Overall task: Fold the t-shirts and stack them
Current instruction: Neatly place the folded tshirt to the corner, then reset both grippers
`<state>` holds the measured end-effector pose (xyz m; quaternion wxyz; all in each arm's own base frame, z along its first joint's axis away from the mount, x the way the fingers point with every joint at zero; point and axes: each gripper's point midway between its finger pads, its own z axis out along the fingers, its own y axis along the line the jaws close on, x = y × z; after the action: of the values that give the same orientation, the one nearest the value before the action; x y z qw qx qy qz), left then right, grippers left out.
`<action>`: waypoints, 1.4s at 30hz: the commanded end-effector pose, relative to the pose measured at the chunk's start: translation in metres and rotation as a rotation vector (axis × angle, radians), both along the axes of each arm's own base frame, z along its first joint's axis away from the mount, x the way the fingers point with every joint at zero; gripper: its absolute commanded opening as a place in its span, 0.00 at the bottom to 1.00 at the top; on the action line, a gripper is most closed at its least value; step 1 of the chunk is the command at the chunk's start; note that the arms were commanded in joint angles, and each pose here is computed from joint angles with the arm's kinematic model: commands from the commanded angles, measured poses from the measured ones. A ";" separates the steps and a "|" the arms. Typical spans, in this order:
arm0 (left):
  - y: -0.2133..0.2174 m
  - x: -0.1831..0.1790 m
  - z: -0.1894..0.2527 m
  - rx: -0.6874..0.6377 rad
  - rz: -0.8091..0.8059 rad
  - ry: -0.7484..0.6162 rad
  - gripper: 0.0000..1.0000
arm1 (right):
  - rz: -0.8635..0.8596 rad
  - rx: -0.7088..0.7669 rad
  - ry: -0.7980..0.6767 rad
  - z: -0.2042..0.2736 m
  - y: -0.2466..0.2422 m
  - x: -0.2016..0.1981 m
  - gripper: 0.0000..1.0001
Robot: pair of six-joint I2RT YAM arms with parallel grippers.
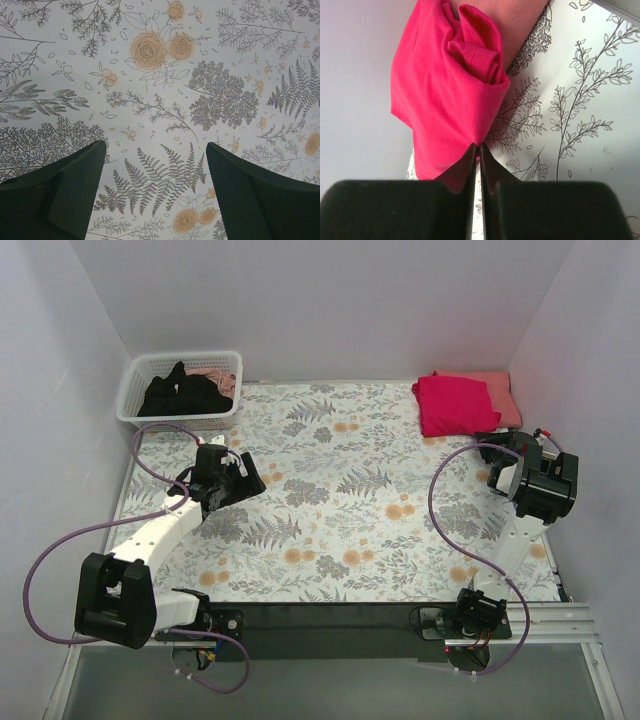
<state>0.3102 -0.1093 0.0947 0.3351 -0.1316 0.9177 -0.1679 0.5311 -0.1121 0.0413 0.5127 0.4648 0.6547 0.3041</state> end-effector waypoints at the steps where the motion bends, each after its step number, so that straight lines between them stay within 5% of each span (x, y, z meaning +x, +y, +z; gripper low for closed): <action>1: 0.000 0.000 0.011 -0.011 -0.009 -0.038 0.80 | -0.057 -0.008 -0.054 0.017 -0.017 0.001 0.16; 5: -0.001 -0.001 0.011 -0.015 -0.014 -0.039 0.80 | -0.042 -0.033 -0.048 0.024 -0.014 -0.003 0.39; 11: 0.000 0.002 0.024 -0.020 -0.006 -0.080 0.80 | -0.028 -0.096 -0.011 0.043 -0.006 -0.031 0.61; 18: 0.015 0.003 0.049 0.008 0.069 -0.168 0.83 | 0.132 -0.213 0.132 0.058 0.032 -0.087 0.72; 22: 0.025 0.000 0.072 0.015 0.121 -0.239 0.86 | 0.207 -0.378 0.138 0.112 0.053 -0.124 0.74; 23: 0.028 -0.001 0.075 0.017 0.133 -0.251 0.87 | 0.242 -0.414 0.194 0.109 0.057 -0.140 0.96; 27: 0.042 -0.005 0.087 0.050 0.195 -0.285 0.91 | 0.254 -0.548 0.183 0.159 0.064 -0.179 0.98; 34: 0.058 -0.024 0.135 0.049 0.280 -0.336 0.95 | 0.270 -0.732 -0.049 0.256 0.108 -0.241 0.98; 42: 0.082 -0.058 0.174 0.073 0.346 -0.448 0.95 | 0.283 -0.905 -0.099 0.260 0.126 -0.276 0.98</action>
<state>0.2682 -0.0447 0.2596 0.5429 -0.2199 0.8000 -0.1301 0.2609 0.0261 0.3176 0.6562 0.0940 0.7367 0.1332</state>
